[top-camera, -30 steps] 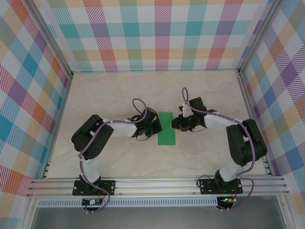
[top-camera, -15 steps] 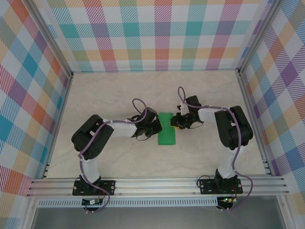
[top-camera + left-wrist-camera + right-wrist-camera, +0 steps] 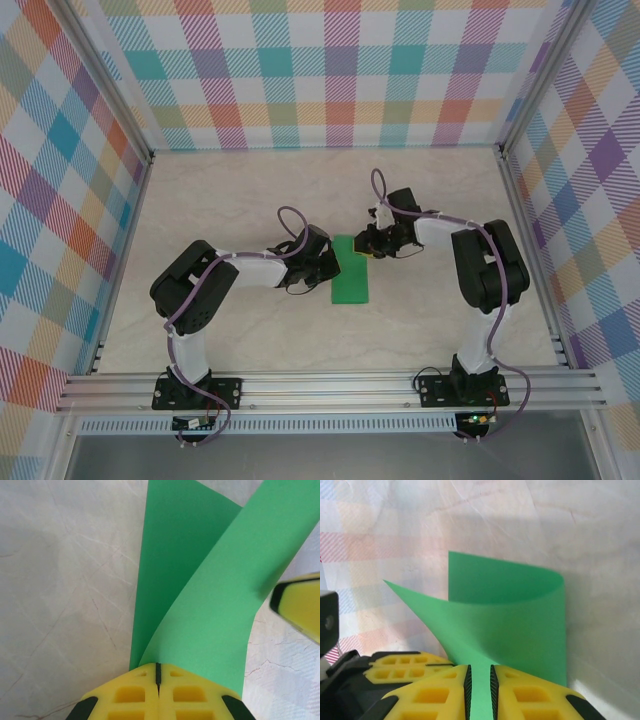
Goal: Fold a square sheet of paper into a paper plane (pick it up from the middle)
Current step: Fold the square sheet of paper in half at the center of the table, then fold the triangle a second time at the center of the table.
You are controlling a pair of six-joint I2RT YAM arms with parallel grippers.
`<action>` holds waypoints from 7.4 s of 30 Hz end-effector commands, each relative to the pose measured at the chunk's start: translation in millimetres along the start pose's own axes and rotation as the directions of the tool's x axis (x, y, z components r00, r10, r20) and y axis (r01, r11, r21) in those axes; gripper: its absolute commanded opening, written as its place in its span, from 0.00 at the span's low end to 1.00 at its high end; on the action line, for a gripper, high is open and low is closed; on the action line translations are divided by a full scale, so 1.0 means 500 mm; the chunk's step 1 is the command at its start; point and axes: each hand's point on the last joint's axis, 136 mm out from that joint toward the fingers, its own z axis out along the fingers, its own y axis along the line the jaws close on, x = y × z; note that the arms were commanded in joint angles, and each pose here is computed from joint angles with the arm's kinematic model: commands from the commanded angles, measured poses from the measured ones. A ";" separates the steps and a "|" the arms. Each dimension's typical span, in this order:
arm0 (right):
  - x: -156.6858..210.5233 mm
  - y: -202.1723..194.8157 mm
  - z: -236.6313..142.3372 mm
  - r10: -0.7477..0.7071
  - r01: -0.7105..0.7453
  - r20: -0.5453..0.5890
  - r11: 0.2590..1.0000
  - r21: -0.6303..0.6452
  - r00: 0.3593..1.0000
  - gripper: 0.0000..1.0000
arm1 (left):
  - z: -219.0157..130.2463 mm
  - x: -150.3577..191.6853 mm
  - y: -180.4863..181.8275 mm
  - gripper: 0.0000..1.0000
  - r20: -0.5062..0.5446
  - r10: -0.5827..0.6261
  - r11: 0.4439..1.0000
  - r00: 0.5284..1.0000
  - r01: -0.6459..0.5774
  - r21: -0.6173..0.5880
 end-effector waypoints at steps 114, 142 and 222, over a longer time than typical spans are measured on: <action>-0.049 -0.020 -0.049 0.158 -0.159 -0.021 0.987 -0.031 0.987 0.26 | 0.019 0.091 0.143 0.00 -0.183 0.073 0.966 0.980 -0.115 -0.233; 0.153 -0.035 -0.016 0.140 -0.144 -0.147 0.989 -0.019 0.979 0.31 | 0.016 0.093 0.129 0.00 -0.186 0.074 0.974 0.980 -0.111 -0.198; 0.152 0.002 -0.011 0.059 -0.055 -0.106 0.998 0.042 0.993 0.35 | -0.066 0.015 0.045 0.47 -0.073 -0.064 0.992 0.995 0.071 0.105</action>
